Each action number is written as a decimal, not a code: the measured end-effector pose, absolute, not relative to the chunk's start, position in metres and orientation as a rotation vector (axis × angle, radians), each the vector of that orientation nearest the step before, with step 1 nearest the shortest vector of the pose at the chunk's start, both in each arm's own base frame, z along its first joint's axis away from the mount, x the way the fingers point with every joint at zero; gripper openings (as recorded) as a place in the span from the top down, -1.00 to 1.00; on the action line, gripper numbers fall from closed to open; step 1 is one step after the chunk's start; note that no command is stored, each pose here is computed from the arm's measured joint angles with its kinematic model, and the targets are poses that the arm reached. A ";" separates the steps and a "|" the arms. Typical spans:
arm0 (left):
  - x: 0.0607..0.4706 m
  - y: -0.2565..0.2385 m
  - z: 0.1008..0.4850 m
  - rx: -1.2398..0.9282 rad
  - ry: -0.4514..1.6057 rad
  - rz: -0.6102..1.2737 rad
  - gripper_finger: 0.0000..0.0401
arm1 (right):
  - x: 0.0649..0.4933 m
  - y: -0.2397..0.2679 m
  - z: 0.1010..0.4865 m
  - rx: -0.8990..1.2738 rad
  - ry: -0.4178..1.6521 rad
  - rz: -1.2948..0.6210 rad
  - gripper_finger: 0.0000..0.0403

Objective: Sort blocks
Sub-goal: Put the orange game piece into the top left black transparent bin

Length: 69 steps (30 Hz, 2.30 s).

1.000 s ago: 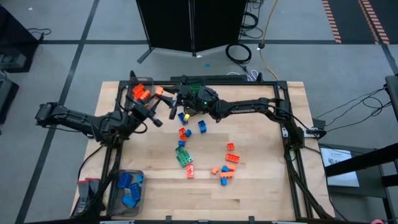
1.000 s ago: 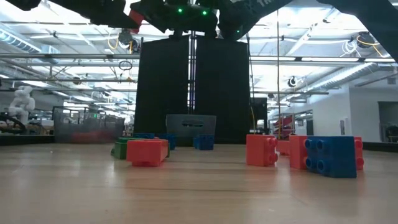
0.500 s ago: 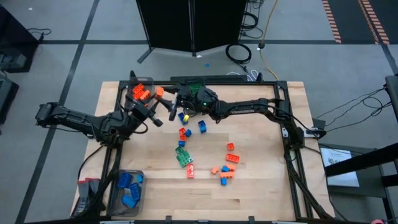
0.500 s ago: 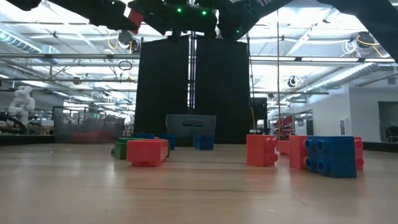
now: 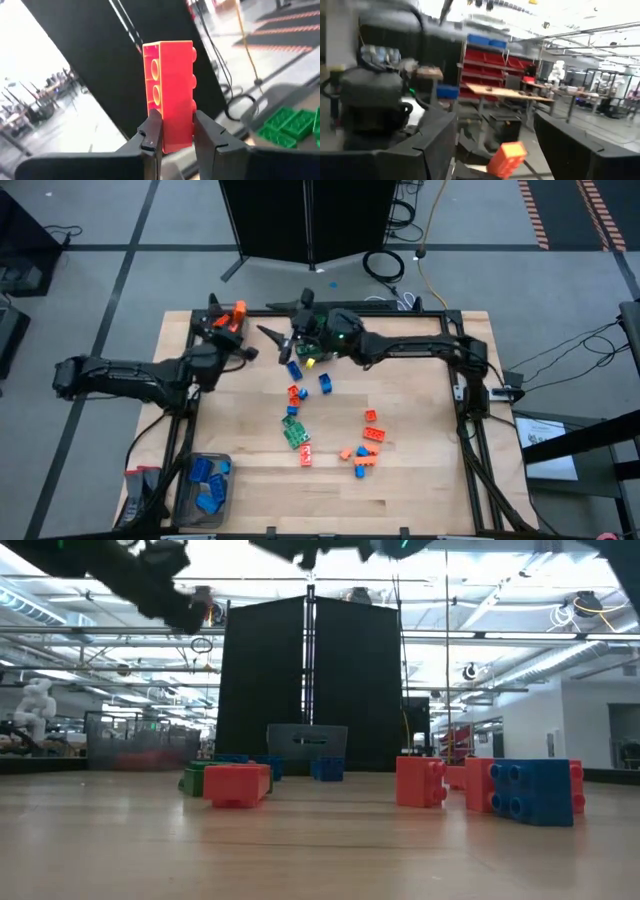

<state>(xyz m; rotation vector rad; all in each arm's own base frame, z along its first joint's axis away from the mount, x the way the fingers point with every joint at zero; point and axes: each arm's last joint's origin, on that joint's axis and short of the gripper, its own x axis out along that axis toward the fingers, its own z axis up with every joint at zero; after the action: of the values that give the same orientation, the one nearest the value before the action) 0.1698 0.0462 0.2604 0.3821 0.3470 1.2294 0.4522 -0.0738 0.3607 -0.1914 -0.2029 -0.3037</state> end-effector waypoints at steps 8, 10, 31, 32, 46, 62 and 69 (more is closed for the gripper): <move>0.149 0.090 0.226 0.175 0.382 1.359 0.71 | 0.383 -0.046 0.424 -0.220 0.001 -0.244 -0.28; 0.142 0.099 0.219 0.102 0.385 1.349 0.71 | 0.365 -0.035 0.436 -0.213 0.029 -0.213 -0.28; 0.108 0.128 0.193 -0.100 0.633 1.318 -0.02 | 0.341 0.015 0.394 -0.148 0.498 -0.050 -0.28; 0.108 0.128 0.193 -0.099 0.636 1.317 -0.09 | 0.344 0.015 0.386 -0.137 0.525 -0.051 -0.28; 0.117 0.120 0.190 -0.173 0.629 1.040 -0.37 | 0.428 0.063 0.216 -0.044 0.831 0.067 -0.28; 0.129 0.097 0.201 -0.190 0.532 0.725 -0.37 | 0.427 0.141 0.170 -0.685 0.830 0.407 -0.28; 0.131 0.090 0.199 -0.185 0.561 0.682 -0.37 | 0.431 0.133 0.171 -0.760 0.797 0.426 -0.28</move>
<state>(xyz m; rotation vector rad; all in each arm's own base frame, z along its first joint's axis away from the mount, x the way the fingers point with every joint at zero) 0.1309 0.0901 0.1992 -0.1854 0.5613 0.6823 0.4310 0.1329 0.1712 -0.7600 0.7969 0.4263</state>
